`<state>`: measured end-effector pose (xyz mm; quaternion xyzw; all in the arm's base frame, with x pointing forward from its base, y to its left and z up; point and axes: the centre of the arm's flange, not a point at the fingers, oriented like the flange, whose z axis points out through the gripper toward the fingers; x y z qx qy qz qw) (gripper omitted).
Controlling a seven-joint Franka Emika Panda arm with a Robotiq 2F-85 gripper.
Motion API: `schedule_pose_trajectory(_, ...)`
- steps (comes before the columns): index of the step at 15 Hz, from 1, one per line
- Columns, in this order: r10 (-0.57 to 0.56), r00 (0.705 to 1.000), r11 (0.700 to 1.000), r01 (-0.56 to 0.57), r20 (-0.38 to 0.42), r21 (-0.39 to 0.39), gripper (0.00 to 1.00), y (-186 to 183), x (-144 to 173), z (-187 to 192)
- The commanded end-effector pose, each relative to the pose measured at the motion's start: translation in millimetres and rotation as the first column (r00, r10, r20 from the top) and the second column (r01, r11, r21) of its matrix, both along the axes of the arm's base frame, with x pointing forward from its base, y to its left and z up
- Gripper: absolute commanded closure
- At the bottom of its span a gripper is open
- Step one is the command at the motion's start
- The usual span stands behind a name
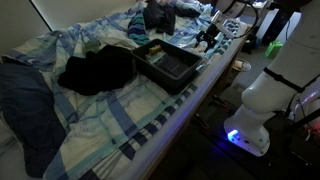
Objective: Pick the magazines on the bed and put them in the box
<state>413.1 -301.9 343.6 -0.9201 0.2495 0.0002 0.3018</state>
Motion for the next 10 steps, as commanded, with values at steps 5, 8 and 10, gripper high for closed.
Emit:
schedule_pose_trajectory(5, 0.024, 1.0, 0.999, -0.025, -0.01, -0.03, 0.0, -10.7, 12.3, -5.9)
schedule_pose_trajectory(8, 0.034, 0.999, 0.999, -0.034, -0.015, -0.008, 0.0, -5.6, 15.2, -8.4)
schedule_pose_trajectory(10, 0.044, 0.999, 0.999, -0.044, -0.018, 0.001, 0.0, -2.0, 18.5, -9.4)
